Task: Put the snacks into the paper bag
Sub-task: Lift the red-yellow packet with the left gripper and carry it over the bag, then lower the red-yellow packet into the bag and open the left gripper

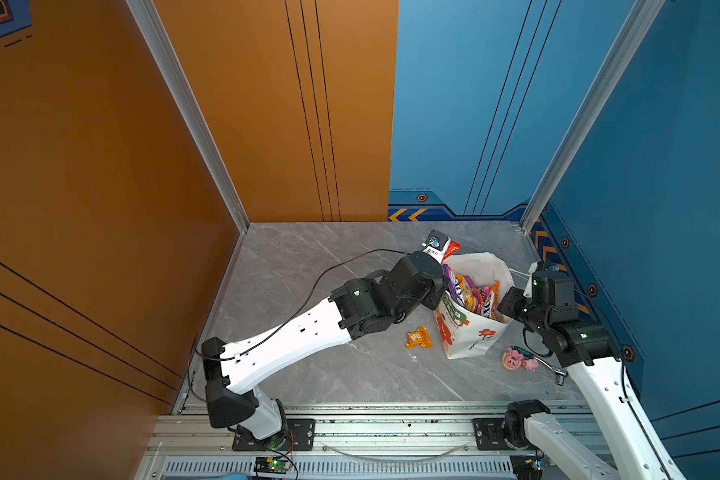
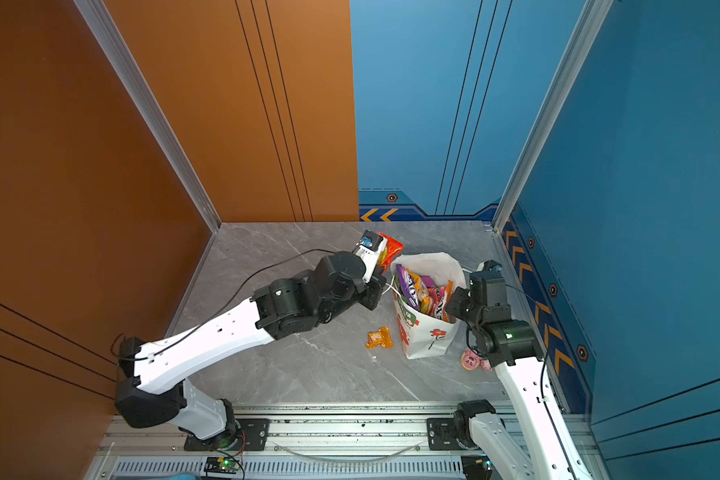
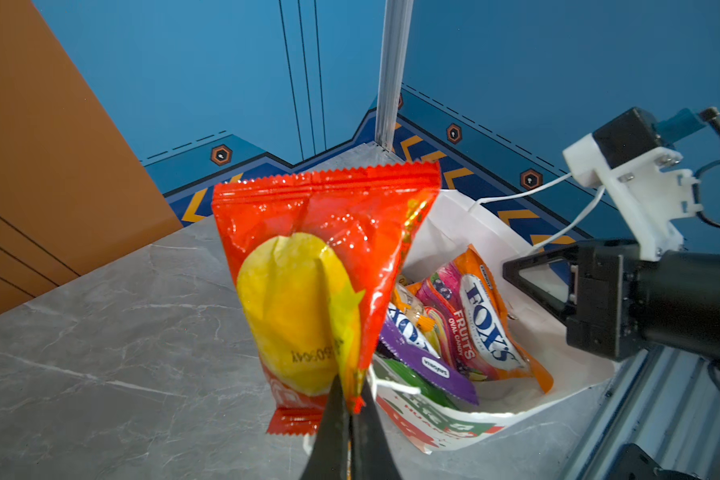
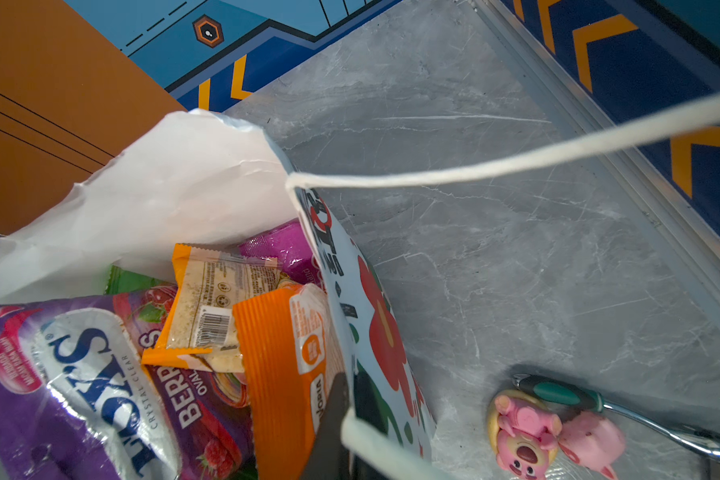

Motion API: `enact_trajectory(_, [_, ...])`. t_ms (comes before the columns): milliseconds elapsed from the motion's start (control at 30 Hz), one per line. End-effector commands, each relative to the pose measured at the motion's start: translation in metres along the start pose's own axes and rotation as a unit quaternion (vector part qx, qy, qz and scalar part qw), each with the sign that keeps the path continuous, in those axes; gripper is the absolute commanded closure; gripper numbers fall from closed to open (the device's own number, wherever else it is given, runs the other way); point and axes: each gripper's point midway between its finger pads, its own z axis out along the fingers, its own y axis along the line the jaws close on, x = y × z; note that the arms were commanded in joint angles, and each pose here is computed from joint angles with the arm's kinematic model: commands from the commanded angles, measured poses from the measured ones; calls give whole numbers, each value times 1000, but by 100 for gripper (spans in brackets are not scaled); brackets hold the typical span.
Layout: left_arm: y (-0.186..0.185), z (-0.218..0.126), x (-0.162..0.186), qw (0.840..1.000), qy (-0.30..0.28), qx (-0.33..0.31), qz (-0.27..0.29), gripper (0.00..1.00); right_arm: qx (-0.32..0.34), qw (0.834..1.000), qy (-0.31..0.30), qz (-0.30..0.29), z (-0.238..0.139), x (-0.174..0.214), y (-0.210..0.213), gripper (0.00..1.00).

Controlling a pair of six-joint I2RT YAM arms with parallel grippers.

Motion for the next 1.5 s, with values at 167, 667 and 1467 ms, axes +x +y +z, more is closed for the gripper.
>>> enact_trajectory(167, [-49,30,0,997,41,67,25,100,5,1000,14,4,-2,9,-4,95])
enact_trajectory(667, [-69,88,14,992,100,67,-38,100,6,1000,13,3,-2,12,-6,95])
enact_trajectory(1467, [-60,122,47,982,160,49,-85,81,5,1000,16,3,1,14,-6,95])
